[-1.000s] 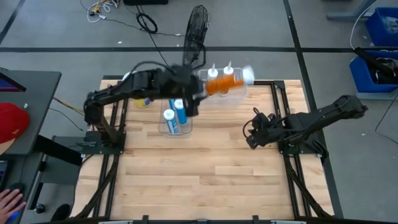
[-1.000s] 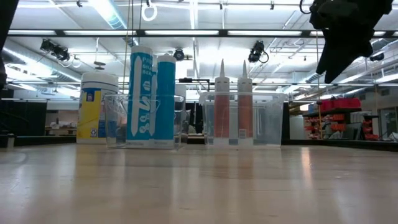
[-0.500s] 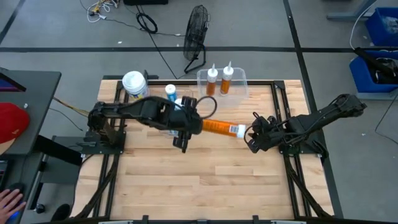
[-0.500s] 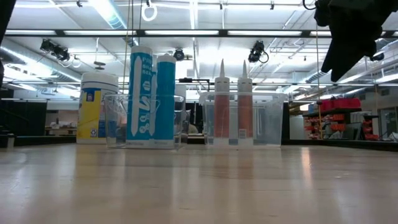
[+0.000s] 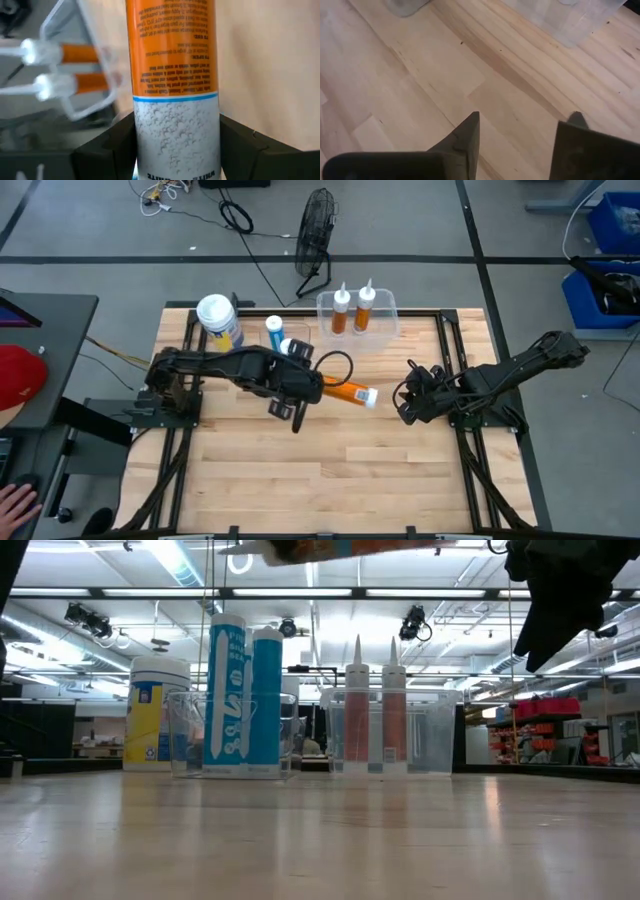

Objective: Pick & place silicon tubes, Sealant and Lysol wipes
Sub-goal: Put the orange sealant into the right transparent bin

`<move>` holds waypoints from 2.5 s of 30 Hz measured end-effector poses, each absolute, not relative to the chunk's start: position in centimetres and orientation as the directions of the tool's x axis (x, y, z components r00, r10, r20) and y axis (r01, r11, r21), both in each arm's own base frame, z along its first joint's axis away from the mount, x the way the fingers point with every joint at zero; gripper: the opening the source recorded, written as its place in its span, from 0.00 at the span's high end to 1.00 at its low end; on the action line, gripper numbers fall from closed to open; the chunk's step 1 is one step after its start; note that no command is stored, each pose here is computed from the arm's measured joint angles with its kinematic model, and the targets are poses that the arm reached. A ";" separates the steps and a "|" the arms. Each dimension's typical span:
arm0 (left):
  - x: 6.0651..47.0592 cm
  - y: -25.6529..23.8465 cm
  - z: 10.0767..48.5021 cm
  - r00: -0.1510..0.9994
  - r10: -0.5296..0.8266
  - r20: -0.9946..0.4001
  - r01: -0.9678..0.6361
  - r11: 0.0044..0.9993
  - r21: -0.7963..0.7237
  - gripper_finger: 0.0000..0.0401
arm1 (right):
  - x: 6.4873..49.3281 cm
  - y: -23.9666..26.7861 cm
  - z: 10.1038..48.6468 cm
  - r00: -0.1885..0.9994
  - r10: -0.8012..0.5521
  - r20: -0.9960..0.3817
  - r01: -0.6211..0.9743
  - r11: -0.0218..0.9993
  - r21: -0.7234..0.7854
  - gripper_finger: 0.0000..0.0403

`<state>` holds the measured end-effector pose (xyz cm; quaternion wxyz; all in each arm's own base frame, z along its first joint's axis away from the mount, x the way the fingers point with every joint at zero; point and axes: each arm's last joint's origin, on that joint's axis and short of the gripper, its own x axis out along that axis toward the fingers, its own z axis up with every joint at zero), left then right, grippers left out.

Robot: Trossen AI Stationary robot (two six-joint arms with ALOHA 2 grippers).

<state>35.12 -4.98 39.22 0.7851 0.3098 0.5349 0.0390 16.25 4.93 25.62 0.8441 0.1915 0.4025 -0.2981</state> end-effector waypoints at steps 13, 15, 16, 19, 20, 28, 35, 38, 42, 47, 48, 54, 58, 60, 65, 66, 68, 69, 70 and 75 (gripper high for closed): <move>34.1 -9.9 32.9 0.288 0.734 -0.615 0.705 0.272 0.655 0.45 | 16.3 4.9 25.7 0.506 -0.371 -0.778 0.660 0.748 0.073 0.76; 33.9 -9.8 31.6 0.293 0.836 -0.464 0.732 0.116 0.672 0.45 | 16.3 4.9 25.7 0.507 -0.371 -0.778 0.660 0.748 0.073 0.76; 33.9 -9.5 31.2 0.300 0.882 -0.364 0.738 0.027 0.674 0.45 | 16.3 4.9 25.7 0.508 -0.370 -0.778 0.660 0.747 0.075 0.76; 34.1 -8.0 30.3 0.291 0.949 -0.124 0.759 -0.150 0.634 0.45 | 16.3 4.9 25.7 0.509 -0.370 -0.777 0.660 0.747 0.077 0.76; 34.3 -7.3 30.2 0.275 0.955 -0.109 0.757 -0.146 0.637 0.45 | 16.4 4.9 25.7 0.511 -0.369 -0.776 0.660 0.747 0.079 0.76; 35.1 -0.8 30.5 0.099 0.992 -0.073 0.770 -0.030 0.637 0.45 | 16.5 5.0 25.8 0.527 -0.362 -0.769 0.642 0.763 0.081 0.76; 35.4 2.6 33.2 0.018 0.994 -0.108 0.711 0.064 0.701 0.45 | 16.6 5.0 25.8 0.529 -0.361 -0.768 0.623 0.780 0.061 0.76; 35.9 3.6 33.9 0.011 0.988 -0.157 0.700 0.104 0.707 0.45 | 16.6 5.0 25.8 0.532 -0.363 -0.765 0.619 0.784 0.058 0.76; 37.8 4.7 34.2 0.054 0.977 -0.208 0.684 0.116 0.720 0.45 | 16.7 5.0 25.9 0.541 -0.363 -0.759 0.615 0.786 0.062 0.76; 39.3 5.8 35.0 0.123 0.964 -0.235 0.658 0.098 0.747 0.45 | 16.7 5.0 25.9 0.542 -0.362 -0.758 0.614 0.786 0.063 0.76; 39.4 5.9 35.1 0.132 0.961 -0.242 0.668 0.094 0.738 0.45 | 16.7 5.0 25.9 0.542 -0.362 -0.758 0.614 0.786 0.063 0.76; 40.2 7.3 35.8 0.205 0.944 -0.259 0.729 0.029 0.684 0.45 | 16.7 5.0 25.9 0.542 -0.362 -0.758 0.614 0.787 0.063 0.76; 40.9 8.5 36.8 0.271 0.934 -0.232 0.714 -0.034 0.699 0.45 | 16.7 5.0 25.9 0.543 -0.362 -0.758 0.614 0.787 0.064 0.76; 41.2 9.1 37.4 0.313 0.925 -0.214 0.709 -0.078 0.701 0.45 | 16.7 5.0 25.9 0.544 -0.361 -0.758 0.614 0.787 0.066 0.76; 41.6 10.4 38.5 0.400 0.902 -0.164 0.735 -0.208 0.645 0.45 | 16.7 5.1 25.9 0.545 -0.353 -0.761 0.611 0.788 0.072 0.76; 41.6 10.7 38.6 0.415 0.895 -0.162 0.738 -0.227 0.635 0.45 | 16.8 5.1 25.9 0.546 -0.352 -0.760 0.611 0.788 0.073 0.76; 41.6 11.2 38.6 0.446 0.879 -0.165 0.742 -0.261 0.617 0.45 | 16.8 5.1 25.9 0.552 -0.350 -0.757 0.610 0.788 0.081 0.76; 41.7 11.4 38.4 0.453 0.875 -0.171 0.754 -0.273 0.598 0.45 | 16.8 5.1 25.9 0.554 -0.349 -0.756 0.610 0.788 0.083 0.76; 41.9 11.7 38.2 0.457 0.873 -0.173 0.761 -0.283 0.584 0.45 | 16.9 5.1 26.0 0.555 -0.348 -0.755 0.610 0.788 0.085 0.76; 43.3 13.9 35.5 0.449 0.868 -0.212 0.819 -0.305 0.485 0.45 | 16.9 5.1 26.0 0.559 -0.346 -0.754 0.609 0.788 0.090 0.76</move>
